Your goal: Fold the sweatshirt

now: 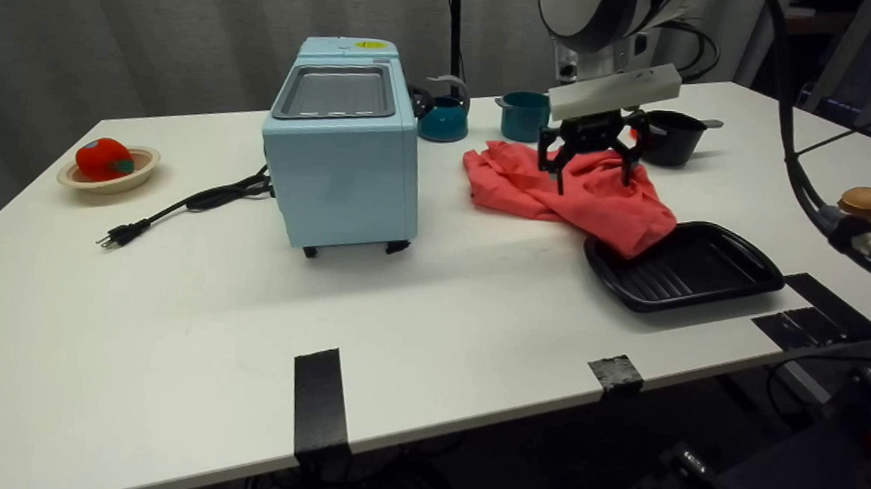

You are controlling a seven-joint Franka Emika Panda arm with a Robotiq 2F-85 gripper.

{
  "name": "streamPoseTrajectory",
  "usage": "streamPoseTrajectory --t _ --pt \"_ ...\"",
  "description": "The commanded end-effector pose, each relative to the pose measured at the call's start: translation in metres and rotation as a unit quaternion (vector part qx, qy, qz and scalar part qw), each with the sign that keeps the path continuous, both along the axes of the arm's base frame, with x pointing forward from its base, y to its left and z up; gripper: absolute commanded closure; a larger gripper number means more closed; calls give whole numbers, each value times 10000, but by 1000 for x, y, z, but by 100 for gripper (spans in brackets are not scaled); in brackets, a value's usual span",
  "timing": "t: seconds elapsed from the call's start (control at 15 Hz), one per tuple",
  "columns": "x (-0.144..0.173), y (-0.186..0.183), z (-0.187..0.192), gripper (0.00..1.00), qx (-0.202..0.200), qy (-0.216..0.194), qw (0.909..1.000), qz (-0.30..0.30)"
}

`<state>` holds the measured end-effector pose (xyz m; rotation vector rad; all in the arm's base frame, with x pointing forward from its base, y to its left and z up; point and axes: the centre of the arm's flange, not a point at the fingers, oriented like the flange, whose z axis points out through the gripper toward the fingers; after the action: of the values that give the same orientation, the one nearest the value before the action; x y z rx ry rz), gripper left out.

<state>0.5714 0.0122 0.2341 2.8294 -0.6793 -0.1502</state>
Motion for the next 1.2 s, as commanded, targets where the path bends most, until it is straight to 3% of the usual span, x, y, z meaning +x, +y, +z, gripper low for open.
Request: streamPoseTrajectory --t 0.0,0.2,0.73,0.8,0.87,1.13 --pt "-32 -20 -8 0 23 209 9997 149" --pt "-46 -39 -18 0 -39 350 9993 104" --pt "-57 -67 -37 0 129 268 9995 -83" --pt "-56 -68 -38 25 147 245 9995 -123" --pt "-55 -68 -38 26 159 227 9995 -157" --pt "-50 -69 -36 58 192 197 9994 -198"
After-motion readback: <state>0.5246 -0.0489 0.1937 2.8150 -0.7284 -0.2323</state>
